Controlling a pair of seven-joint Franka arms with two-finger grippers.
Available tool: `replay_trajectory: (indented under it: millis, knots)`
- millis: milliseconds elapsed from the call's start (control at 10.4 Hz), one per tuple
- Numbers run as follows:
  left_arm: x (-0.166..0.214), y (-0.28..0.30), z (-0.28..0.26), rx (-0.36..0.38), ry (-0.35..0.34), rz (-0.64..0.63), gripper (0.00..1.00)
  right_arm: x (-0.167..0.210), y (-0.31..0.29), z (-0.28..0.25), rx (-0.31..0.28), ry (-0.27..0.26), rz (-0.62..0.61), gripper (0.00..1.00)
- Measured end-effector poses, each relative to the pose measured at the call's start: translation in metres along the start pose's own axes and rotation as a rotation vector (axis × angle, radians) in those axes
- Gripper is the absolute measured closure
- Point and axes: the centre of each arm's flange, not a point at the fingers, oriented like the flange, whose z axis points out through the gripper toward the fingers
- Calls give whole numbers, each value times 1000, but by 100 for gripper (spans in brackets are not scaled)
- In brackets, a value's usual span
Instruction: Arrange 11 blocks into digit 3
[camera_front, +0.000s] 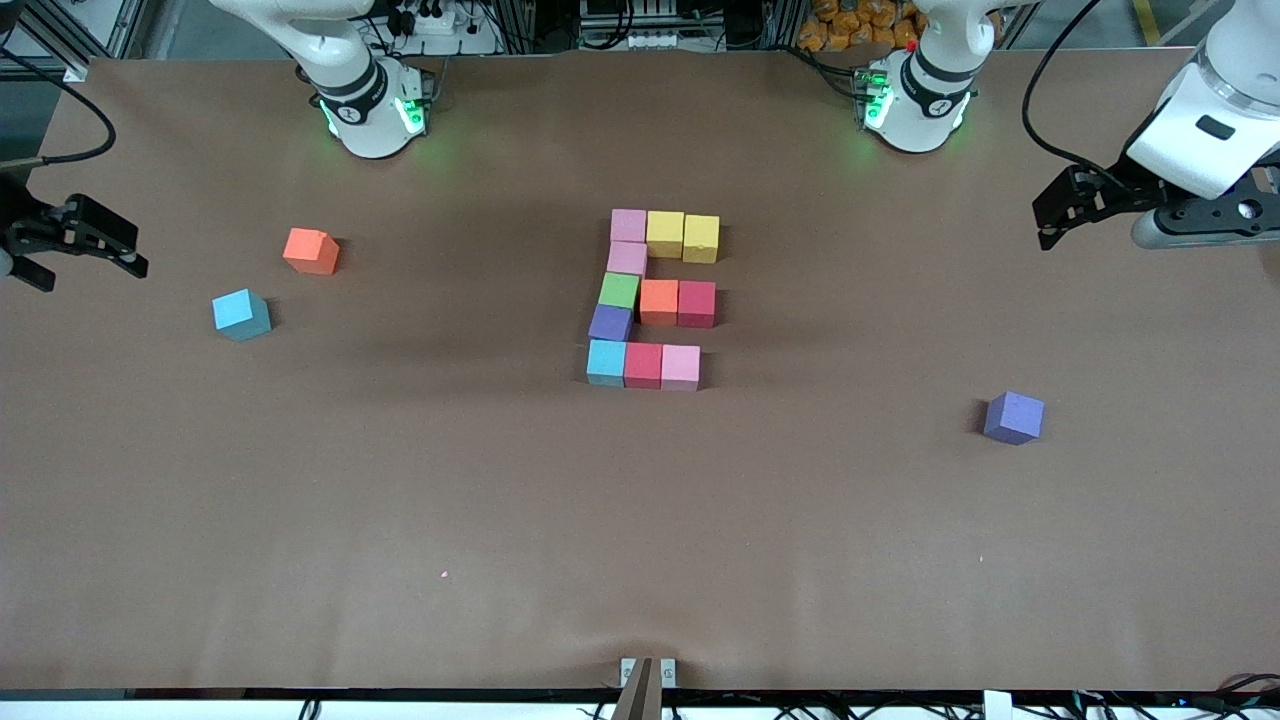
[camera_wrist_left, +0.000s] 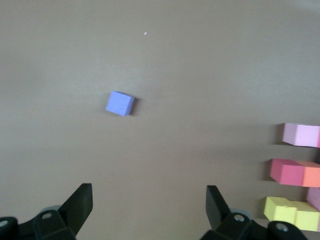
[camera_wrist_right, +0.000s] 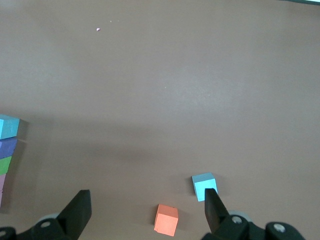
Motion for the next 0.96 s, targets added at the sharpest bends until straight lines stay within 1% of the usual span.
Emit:
replay_trajectory:
  millis: [192, 383, 959]
  knots:
    - [1, -1, 0, -23, -1, -7, 0, -1, 2, 1, -10, -10, 1, 0]
    - [1, -2, 2, -30, -6, -10, 0, -2, 7, 1, -35, -16, 5, 0]
    - [1, -3, 6, -30, -16, -12, 0, 12, 3, 23, -33, -36, -9, 0]
